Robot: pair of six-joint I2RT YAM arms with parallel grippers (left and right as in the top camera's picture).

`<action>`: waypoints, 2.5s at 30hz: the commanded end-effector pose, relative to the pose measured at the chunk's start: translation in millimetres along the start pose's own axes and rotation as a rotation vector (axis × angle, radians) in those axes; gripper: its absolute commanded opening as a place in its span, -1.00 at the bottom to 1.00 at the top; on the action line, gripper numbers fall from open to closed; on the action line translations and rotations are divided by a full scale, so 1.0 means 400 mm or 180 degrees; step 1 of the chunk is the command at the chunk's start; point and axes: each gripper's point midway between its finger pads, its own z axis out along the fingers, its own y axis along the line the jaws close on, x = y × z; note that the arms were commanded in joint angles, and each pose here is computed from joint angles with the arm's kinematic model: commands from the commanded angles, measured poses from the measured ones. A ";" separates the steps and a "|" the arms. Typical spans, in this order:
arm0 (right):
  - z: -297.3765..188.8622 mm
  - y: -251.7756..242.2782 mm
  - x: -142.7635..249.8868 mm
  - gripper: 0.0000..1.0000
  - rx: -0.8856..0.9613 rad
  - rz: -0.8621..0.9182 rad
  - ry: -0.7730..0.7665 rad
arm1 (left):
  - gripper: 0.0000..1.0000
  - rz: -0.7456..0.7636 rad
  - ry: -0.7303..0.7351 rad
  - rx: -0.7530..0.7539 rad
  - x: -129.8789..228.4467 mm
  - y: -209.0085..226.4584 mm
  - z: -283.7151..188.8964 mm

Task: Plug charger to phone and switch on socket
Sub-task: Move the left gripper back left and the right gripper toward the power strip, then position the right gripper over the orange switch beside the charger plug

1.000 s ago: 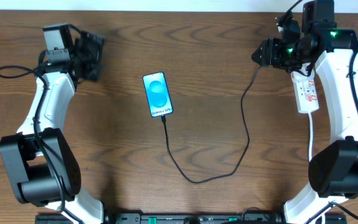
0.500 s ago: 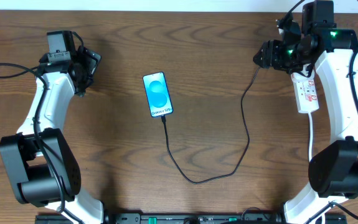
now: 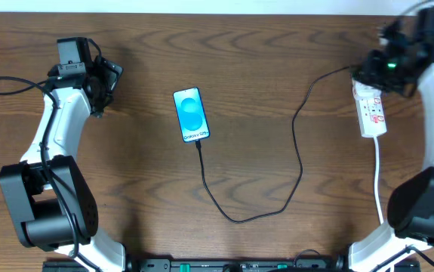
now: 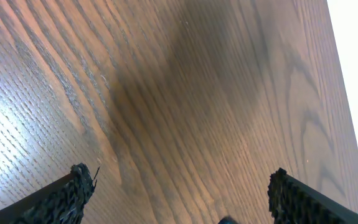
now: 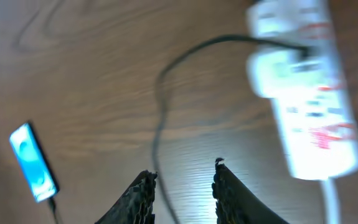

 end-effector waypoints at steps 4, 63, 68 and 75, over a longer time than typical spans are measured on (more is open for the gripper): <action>-0.078 -0.139 -0.050 -0.97 0.0165 0.0318 -0.0353 | 0.84 0.0051 -0.0071 -0.0039 -0.013 0.004 -0.003; 0.355 -0.357 -0.019 -0.98 -0.0250 0.0488 0.0164 | 0.84 0.0051 -0.0071 -0.0039 -0.013 0.004 -0.003; 0.359 -0.343 -0.008 -0.98 -0.0263 0.0486 0.0229 | 0.84 0.0051 -0.0070 -0.0038 -0.013 0.004 -0.003; 0.359 -0.341 0.010 -0.98 -0.0255 0.0525 0.0322 | 0.84 0.0051 -0.0070 -0.0038 -0.013 0.004 -0.003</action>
